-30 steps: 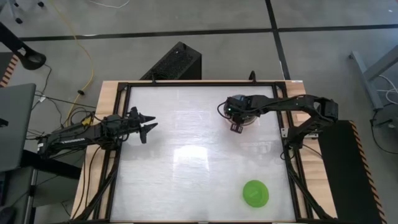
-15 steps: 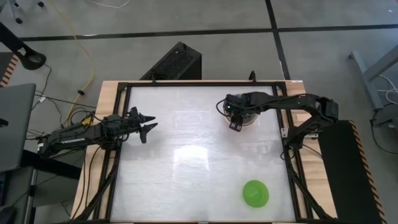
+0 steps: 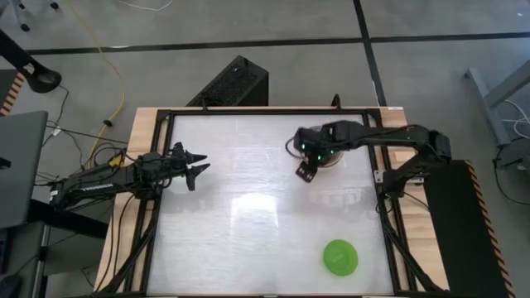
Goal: Nest bowls inside each other
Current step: Stack the green bowl on top of the blue bowl
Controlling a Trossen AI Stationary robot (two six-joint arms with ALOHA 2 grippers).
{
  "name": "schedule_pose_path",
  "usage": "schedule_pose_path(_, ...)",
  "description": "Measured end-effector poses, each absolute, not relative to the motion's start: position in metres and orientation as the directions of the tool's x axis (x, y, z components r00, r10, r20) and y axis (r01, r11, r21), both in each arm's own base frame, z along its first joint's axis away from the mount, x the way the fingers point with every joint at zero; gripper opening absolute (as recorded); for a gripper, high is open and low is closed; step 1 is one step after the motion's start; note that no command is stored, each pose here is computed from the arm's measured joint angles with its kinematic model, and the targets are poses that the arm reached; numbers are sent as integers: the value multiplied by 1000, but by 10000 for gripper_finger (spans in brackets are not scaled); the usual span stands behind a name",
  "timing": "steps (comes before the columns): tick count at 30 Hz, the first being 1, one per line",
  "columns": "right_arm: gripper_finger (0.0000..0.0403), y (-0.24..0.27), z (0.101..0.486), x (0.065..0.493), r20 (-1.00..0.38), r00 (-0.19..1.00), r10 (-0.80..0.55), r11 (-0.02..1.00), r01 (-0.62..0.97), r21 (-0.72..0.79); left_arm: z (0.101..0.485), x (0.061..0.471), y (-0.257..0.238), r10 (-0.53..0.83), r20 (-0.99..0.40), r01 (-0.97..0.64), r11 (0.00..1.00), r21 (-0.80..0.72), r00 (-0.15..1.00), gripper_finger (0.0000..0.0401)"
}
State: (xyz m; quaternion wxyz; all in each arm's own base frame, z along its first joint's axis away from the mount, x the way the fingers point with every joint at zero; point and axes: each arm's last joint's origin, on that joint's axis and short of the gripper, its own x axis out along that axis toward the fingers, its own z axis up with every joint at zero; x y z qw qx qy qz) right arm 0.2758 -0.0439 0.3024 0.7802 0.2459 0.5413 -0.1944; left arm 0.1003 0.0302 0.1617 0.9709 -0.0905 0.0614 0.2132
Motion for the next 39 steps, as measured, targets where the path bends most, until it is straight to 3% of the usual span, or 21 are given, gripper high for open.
schedule_pose_path(11,243,81,304,269,-933,350,86,636,702,322,162,100,30,396,-158,-418,896,-151,905,158)
schedule_pose_path(18,243,153,288,240,-908,416,56,389,828,404,162,100,30,396,-158,-418,896,-150,905,158)
schedule_pose_path(25,243,191,258,215,-946,316,74,231,917,325,162,100,30,401,-157,-422,896,-137,903,158)
schedule_pose_path(32,243,195,246,211,-979,189,81,512,835,204,162,100,31,443,-156,-463,877,-129,883,158)
schedule_pose_path(39,243,201,243,205,-984,159,82,682,711,172,162,100,31,445,-155,-466,873,-144,882,158)
